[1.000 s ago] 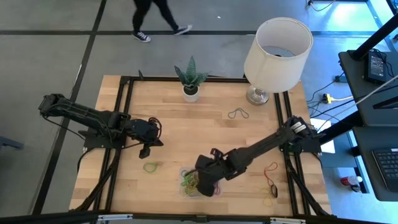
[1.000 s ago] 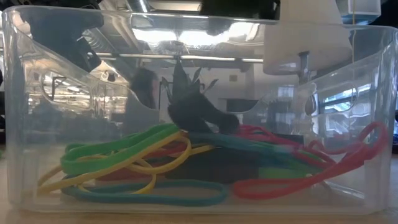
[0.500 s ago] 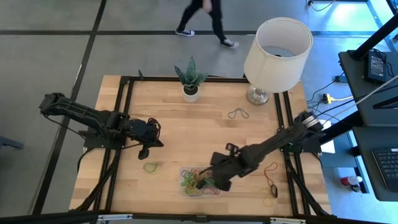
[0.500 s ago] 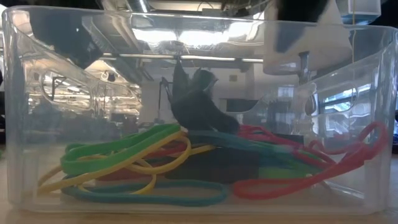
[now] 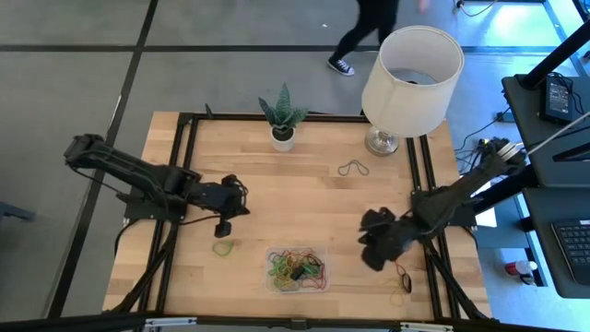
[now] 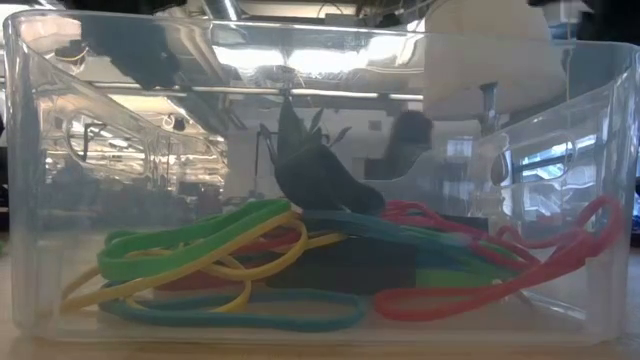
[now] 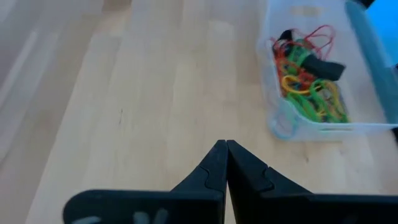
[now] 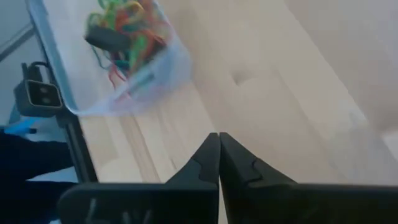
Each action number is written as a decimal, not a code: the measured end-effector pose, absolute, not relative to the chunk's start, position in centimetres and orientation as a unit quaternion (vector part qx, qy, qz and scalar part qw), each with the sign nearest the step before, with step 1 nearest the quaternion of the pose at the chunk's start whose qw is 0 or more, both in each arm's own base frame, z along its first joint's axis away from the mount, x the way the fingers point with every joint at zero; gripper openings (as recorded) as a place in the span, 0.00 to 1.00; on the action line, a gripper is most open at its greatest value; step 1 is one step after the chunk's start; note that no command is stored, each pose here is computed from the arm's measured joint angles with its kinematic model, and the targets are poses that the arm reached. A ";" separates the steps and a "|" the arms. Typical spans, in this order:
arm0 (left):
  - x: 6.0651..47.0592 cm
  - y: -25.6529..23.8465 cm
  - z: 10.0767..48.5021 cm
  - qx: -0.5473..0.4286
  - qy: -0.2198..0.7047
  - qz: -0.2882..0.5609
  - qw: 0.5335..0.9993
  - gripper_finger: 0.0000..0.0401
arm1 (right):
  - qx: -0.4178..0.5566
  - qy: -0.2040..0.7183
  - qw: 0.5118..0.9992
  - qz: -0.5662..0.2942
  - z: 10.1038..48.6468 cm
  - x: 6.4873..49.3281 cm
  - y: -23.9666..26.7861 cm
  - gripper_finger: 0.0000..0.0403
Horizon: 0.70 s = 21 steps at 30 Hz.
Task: Pick and place rubber bands into bin
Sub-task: Put the red rubber band into the transparent bin
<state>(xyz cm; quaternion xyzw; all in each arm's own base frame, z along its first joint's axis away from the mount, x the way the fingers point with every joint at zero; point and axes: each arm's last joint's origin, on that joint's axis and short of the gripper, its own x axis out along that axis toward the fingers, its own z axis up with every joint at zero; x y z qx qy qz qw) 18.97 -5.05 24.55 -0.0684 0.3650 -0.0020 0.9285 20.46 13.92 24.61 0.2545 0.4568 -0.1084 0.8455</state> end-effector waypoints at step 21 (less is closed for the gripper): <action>20.2 -5.4 23.8 -0.062 0.393 0.010 0.918 0.01 | 0.359 0.637 0.626 -0.272 22.2 13.0 12.9 0.01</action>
